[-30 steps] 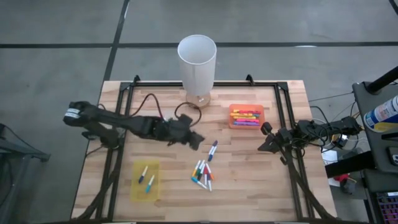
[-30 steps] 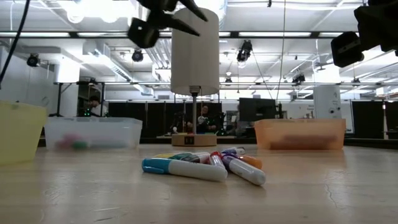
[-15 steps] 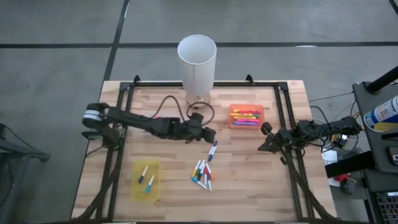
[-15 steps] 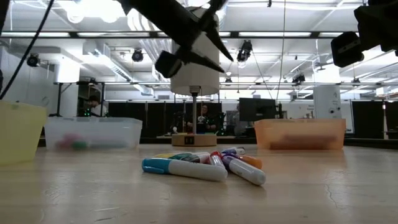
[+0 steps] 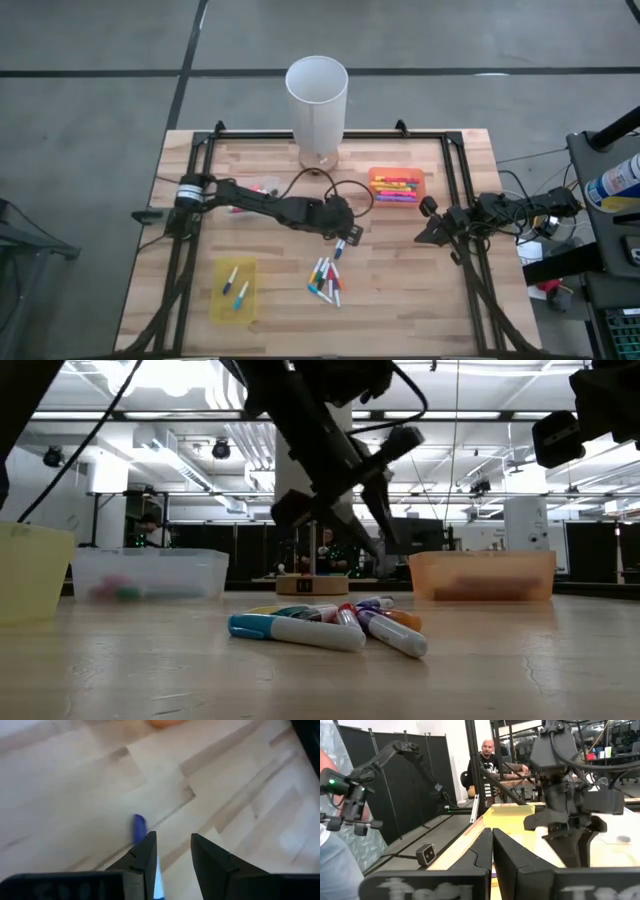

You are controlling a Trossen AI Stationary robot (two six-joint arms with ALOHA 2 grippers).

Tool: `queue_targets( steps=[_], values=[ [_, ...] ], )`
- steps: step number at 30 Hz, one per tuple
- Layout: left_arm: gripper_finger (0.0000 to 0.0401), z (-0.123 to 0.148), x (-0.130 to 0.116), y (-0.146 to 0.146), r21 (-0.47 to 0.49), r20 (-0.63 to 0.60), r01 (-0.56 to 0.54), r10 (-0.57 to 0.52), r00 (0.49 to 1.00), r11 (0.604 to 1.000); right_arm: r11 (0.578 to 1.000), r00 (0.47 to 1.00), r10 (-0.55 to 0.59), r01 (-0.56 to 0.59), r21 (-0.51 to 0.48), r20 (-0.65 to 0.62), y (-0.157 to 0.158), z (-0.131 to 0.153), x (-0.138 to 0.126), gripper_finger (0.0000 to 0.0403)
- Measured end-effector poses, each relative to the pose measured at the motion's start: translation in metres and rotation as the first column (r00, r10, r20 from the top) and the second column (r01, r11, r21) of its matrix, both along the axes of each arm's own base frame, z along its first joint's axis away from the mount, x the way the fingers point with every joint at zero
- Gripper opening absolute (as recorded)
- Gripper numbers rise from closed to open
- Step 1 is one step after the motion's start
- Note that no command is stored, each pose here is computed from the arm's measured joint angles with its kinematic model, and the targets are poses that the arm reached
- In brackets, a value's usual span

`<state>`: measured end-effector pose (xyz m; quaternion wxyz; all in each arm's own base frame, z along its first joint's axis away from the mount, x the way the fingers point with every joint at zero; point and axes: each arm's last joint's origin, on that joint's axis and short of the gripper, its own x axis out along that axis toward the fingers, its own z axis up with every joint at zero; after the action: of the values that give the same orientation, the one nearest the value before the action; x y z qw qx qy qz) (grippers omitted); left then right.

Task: Pick & Place Markers
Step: Put the top small purple highlighter pen into the yellow bin

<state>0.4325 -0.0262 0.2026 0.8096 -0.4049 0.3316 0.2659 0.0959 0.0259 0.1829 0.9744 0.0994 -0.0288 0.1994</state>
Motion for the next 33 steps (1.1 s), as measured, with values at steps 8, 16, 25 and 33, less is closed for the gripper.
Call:
queue_targets(
  steps=[8, 16, 25, 33],
  values=[
    [0.0113, -0.020, 0.009, -0.003, 0.003, -0.069, 0.032, -0.031, 0.997, 0.999, 1.000, 1.000, 0.000, 0.000, 0.000, -0.001, 0.000, 0.000, 0.000, 0.0009],
    [0.0113, -0.040, 0.011, -0.003, -0.005, -0.125, 0.038, -0.038, 0.991, 0.999, 1.000, 1.000, 0.000, 0.000, 0.000, -0.002, 0.000, 0.000, 0.000, 0.0009],
    [0.0112, -0.049, 0.000, -0.002, 0.004, -0.261, 0.040, -0.038, 0.965, 0.999, 1.000, 1.000, 0.000, 0.000, 0.000, -0.002, 0.000, 0.000, 0.000, 0.0009],
    [0.0107, -0.050, -0.003, -0.004, 0.028, -0.312, 0.108, -0.094, 0.945, 0.994, 1.000, 1.000, 0.000, 0.000, 0.000, -0.001, 0.000, 0.000, 0.000, 0.0009]
  ],
)
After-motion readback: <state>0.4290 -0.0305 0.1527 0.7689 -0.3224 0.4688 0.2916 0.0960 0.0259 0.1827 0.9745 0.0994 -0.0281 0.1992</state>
